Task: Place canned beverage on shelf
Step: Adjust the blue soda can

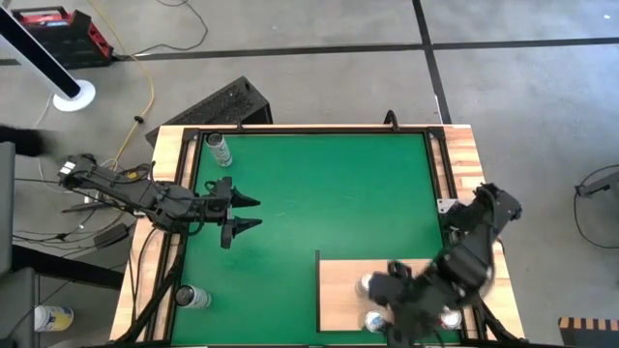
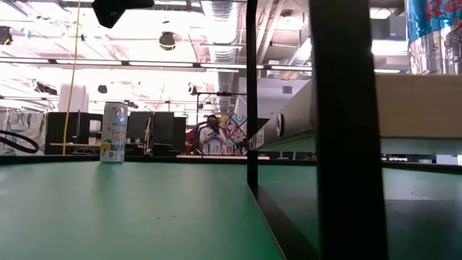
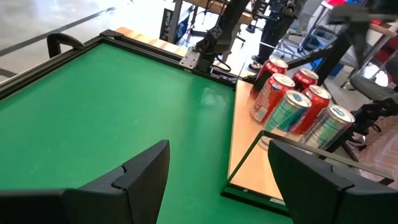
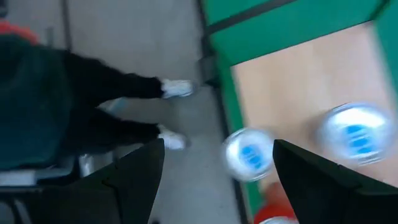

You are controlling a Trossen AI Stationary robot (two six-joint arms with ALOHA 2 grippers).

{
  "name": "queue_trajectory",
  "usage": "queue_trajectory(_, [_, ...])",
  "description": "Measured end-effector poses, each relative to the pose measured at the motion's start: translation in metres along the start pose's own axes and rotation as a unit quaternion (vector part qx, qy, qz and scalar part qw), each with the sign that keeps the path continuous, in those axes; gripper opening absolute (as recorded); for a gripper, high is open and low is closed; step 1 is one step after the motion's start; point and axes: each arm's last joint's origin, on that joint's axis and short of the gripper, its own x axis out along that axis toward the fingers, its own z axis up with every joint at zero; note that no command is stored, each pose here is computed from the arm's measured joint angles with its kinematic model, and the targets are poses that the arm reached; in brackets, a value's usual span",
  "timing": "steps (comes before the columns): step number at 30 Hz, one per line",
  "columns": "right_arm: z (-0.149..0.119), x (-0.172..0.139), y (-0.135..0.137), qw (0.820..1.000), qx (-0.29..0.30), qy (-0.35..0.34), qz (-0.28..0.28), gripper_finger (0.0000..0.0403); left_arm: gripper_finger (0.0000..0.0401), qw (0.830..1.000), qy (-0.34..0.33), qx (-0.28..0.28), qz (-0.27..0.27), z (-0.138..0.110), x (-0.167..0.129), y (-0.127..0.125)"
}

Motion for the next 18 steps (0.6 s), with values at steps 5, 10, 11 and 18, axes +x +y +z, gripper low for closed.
queue_trajectory(5, [-0.03,0.021,0.02,0.998,-0.053,0.026,0.005,0.0326,0.0256,1.0,-0.001,0.008,0.0,0.0,0.0,0.0])
queue_trajectory(10, [-0.035,0.044,0.022,0.992,-0.119,0.04,-0.027,0.0326,0.0256,1.0,-0.003,0.011,0.005,0.001,0.001,0.001])
queue_trajectory(11, [-0.032,0.049,0.02,0.991,-0.126,0.04,-0.034,0.0326,0.0256,1.0,-0.003,0.011,0.006,0.001,0.001,0.002])
queue_trajectory(18, [-0.028,0.071,0.013,0.984,-0.148,0.073,-0.071,0.0326,0.0256,1.0,-0.004,0.009,0.01,0.002,0.002,0.004])
